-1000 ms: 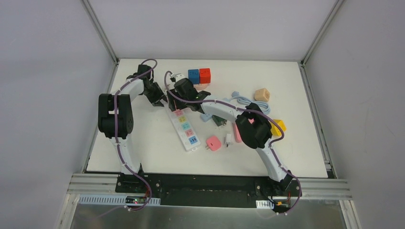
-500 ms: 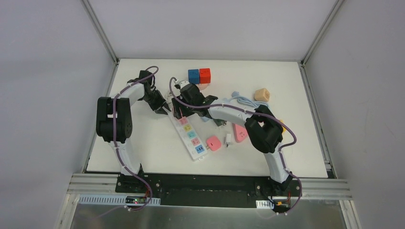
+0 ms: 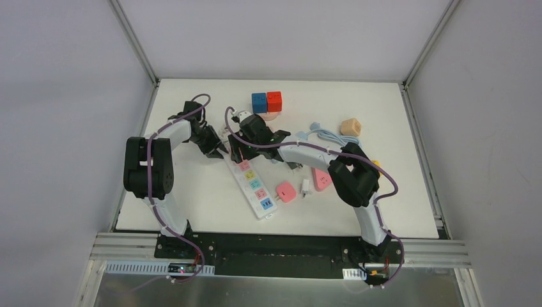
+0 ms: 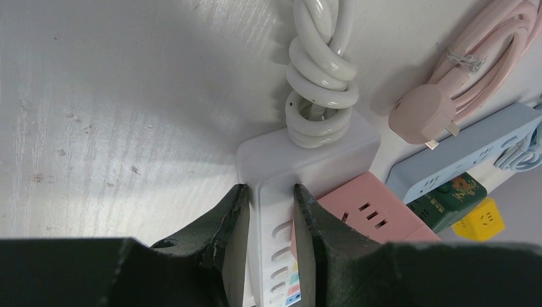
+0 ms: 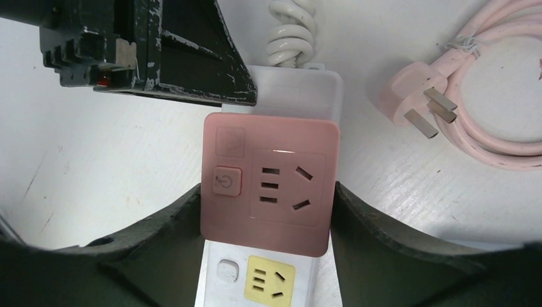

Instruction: Pull the plug off the socket

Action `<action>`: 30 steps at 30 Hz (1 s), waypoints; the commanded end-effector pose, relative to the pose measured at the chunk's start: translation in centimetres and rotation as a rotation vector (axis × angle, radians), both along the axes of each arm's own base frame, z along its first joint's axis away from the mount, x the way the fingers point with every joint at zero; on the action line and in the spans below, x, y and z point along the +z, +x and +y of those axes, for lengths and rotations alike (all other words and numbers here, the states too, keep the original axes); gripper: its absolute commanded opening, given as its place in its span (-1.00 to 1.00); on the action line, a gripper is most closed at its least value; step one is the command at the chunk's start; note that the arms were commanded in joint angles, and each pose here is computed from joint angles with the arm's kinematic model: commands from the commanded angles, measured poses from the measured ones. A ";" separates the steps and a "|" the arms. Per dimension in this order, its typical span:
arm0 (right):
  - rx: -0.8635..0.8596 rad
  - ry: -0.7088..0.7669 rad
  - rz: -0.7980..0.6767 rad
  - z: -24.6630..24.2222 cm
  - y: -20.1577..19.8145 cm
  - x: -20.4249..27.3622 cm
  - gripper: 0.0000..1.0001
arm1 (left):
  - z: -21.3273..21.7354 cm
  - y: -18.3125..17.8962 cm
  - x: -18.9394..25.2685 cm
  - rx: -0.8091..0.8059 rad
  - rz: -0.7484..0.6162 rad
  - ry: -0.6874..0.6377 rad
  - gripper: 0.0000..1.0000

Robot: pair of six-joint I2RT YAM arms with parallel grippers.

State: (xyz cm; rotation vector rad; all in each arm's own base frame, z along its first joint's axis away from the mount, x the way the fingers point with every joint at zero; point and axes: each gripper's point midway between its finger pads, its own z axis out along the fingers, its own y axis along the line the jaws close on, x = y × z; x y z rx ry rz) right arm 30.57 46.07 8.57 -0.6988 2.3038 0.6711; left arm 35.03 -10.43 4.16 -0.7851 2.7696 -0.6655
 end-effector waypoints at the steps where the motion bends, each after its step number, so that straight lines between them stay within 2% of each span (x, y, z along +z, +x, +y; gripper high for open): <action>1: 0.176 0.418 0.025 6.2 -2.3 10.4 -1.00 | -1.0 -3.4 -2.6 -0.038 0.139 0.026 -0.46; 9: 0.296 0.547 0.081 7.6 -4.4 13.7 -1.00 | -1.0 -4.2 -2.8 -0.017 0.210 0.059 -0.51; 18: 0.169 0.207 -0.247 5.7 -2.1 6.6 -1.00 | -1.0 -5.4 -4.1 -0.010 0.284 0.083 -0.51; 22: 0.148 0.126 -0.341 5.4 -1.7 5.4 -1.00 | -1.0 -5.6 -4.3 -0.005 0.306 0.087 -0.51; 26: 0.156 0.192 -0.331 5.6 -2.0 7.5 -1.00 | -1.3 -5.7 -4.3 0.005 0.330 0.073 -0.51; 30: 0.194 0.340 -0.229 5.4 -2.2 10.6 -1.00 | -1.7 -5.4 -4.2 0.021 0.348 0.052 -0.52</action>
